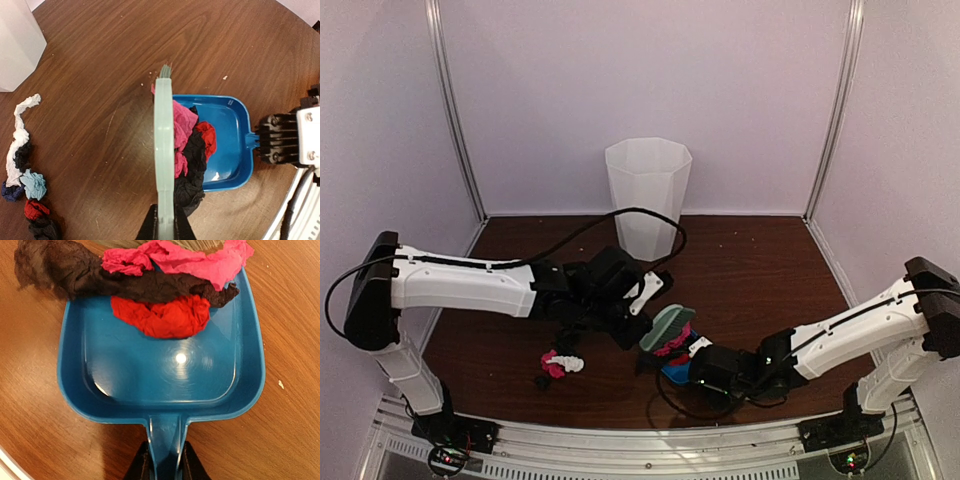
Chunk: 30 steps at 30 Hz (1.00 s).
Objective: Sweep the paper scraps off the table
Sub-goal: Sweep the paper scraps into the dustpan.
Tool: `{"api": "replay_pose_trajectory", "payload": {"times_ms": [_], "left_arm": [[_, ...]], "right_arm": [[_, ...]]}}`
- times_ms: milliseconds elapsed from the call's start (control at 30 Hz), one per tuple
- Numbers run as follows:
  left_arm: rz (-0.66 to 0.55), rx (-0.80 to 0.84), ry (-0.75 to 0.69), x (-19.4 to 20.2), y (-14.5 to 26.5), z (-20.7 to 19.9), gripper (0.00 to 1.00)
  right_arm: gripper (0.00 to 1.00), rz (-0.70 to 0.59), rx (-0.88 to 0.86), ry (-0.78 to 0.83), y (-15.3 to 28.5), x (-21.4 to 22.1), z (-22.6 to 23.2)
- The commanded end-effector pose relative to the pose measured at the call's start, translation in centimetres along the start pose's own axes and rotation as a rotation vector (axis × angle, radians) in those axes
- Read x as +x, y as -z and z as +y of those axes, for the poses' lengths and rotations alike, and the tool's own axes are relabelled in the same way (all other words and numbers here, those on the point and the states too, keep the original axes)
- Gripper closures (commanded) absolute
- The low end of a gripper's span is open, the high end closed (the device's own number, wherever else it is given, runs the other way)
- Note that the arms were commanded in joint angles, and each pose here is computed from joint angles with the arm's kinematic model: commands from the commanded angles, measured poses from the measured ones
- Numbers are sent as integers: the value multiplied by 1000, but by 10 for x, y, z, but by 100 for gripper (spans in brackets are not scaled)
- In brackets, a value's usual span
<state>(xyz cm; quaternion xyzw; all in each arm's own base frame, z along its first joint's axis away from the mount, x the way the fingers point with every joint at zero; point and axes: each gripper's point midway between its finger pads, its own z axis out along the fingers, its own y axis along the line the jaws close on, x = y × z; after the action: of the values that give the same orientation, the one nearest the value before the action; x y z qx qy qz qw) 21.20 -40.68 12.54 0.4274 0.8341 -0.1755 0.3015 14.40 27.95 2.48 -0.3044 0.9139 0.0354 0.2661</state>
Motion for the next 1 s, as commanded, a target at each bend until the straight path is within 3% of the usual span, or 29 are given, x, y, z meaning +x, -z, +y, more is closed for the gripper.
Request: {"api": "replay_pose_trajectory", "payload": {"times_ms": [0,367,967], "left_arm": [[-61,63,-14,-10,17,-19,100],[-107,120,-22,-21,29,-34,100],[-224,-123,123,-32,85,17,100]], "right_arm": [[100,-37,14,-8,-3,-4,-5],[100,-108,4,-59,1,-1,-14],[100,-181,-21,-97,9,-11,-16]]}}
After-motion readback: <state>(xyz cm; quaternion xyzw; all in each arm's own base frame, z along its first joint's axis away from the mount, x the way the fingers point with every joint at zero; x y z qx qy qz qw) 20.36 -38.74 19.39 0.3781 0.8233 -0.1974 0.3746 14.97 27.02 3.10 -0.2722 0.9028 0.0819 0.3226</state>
